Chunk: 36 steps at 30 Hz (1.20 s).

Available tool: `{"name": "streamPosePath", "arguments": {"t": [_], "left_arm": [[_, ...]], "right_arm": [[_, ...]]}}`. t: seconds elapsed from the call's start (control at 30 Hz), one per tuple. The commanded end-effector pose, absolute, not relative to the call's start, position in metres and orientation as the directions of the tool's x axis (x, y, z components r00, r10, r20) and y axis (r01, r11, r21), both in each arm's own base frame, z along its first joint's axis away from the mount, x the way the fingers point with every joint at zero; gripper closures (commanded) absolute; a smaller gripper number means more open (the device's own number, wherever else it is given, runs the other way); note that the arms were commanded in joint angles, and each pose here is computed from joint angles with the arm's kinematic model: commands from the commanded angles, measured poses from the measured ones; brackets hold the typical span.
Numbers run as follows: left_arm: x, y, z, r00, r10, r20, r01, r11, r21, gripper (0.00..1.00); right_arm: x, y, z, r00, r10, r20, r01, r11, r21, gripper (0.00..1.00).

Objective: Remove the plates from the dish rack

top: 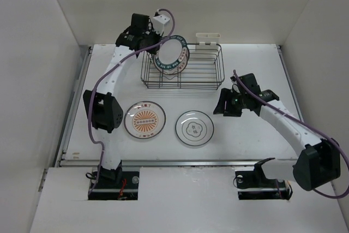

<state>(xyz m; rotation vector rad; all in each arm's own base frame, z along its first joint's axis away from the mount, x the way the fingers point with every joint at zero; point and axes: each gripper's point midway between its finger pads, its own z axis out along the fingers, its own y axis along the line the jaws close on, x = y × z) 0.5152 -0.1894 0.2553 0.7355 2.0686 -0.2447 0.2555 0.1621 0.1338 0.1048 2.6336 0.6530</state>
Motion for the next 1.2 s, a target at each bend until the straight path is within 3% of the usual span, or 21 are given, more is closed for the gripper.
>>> {"name": "streamPosePath", "arguments": {"t": [0.0,0.37,0.7,0.9,1.17], "left_arm": [[0.491,-0.197,0.323,-0.323,0.333,-0.886,0.603,0.794,0.079,1.0],[0.472,-0.2,0.323,-0.363,0.31,-0.879,0.624,0.781,0.018,1.0],[0.412,-0.217,0.344,-0.425,0.257,-0.868,0.719,0.678,-0.151,1.0],[0.367,-0.232,0.318,-0.512,0.307,-0.802,0.762,0.594,-0.259,1.0],[0.309,-0.257,0.238,-0.579,0.496,-0.647,0.802,0.491,-0.342,1.0]], "right_arm": [[0.261,0.16,0.155,-0.879,0.18,-0.441,-0.052,0.883,0.466,0.4],[0.253,0.157,0.163,-0.862,0.186,-0.471,-0.07,0.877,0.475,0.4],[0.256,0.146,0.185,-0.814,0.24,-0.529,-0.035,0.889,0.456,0.4],[0.253,0.138,0.197,-0.797,0.249,-0.551,-0.023,0.898,0.439,0.4],[0.245,0.129,0.24,-0.732,0.311,-0.606,-0.007,0.886,0.463,0.4]]}}
